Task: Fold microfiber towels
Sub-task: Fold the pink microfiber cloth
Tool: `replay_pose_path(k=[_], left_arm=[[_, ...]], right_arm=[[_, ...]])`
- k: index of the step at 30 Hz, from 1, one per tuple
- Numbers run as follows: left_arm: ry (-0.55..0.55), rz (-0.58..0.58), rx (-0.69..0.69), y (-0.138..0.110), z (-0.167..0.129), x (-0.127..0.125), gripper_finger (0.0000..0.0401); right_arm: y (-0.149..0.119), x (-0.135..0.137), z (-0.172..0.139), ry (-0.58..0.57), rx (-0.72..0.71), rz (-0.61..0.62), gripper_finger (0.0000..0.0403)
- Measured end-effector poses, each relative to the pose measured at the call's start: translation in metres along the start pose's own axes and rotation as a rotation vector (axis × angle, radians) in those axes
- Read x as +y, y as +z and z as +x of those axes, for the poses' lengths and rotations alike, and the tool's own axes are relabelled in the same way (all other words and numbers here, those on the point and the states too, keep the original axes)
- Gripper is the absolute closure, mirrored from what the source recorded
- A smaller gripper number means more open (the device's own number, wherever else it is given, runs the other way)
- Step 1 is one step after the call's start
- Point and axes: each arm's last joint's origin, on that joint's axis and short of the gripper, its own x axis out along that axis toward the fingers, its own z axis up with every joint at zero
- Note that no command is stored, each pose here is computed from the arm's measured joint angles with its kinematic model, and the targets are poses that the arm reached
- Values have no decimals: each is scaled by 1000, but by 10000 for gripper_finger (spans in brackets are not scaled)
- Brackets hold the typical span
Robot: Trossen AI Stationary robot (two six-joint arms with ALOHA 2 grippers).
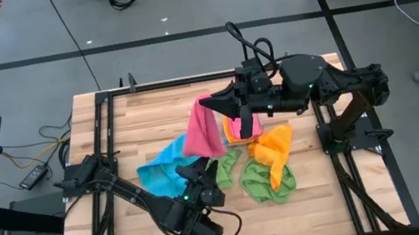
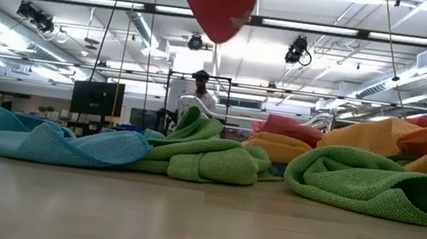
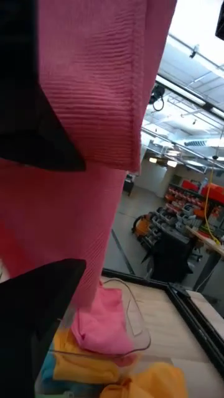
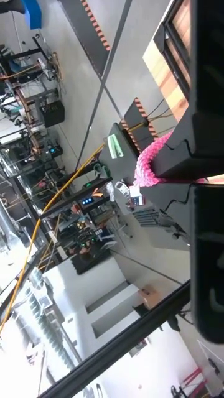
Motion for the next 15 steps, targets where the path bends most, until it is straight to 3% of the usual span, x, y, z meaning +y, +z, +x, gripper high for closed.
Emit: replay_pose_path(k=[6,15], left_arm=[[1,-1,1,3,0,4,209],[-1,-38,-1,4,0,4,271]], right_arm=[[1,-2,-6,-17,31,-24,395],[-9,-14,-29,-122,257,-131,395]])
